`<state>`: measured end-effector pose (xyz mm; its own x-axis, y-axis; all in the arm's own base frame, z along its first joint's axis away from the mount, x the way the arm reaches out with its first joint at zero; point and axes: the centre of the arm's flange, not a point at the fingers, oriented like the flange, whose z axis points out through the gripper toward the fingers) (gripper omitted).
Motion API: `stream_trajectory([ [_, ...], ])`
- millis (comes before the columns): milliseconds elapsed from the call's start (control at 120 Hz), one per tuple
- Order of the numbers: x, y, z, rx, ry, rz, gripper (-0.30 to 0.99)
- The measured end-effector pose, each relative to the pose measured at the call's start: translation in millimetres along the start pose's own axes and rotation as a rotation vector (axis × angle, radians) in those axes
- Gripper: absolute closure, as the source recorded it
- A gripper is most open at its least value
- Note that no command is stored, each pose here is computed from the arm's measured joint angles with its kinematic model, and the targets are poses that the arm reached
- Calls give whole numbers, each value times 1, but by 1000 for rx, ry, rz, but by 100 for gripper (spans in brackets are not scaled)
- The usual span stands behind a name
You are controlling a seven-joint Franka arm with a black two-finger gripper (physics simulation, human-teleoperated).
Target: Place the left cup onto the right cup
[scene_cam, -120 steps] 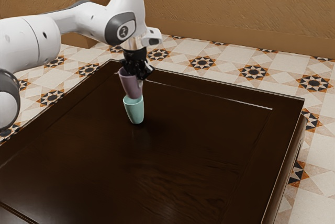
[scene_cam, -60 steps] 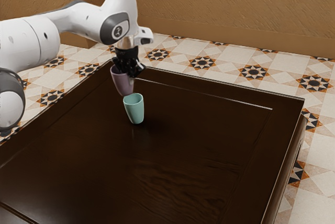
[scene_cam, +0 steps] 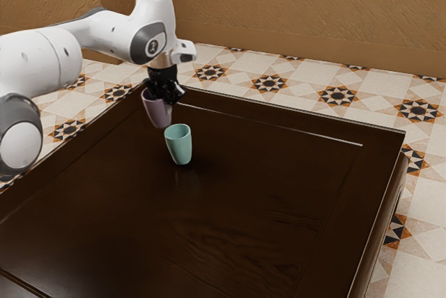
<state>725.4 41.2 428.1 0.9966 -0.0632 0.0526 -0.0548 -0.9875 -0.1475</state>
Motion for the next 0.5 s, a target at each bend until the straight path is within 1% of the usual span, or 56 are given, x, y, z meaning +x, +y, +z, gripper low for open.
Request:
stream_trajectory([
  [233,11,15,-8,-17,32,33,78],
  [500,9,31,-12,-33,30,56,78],
])
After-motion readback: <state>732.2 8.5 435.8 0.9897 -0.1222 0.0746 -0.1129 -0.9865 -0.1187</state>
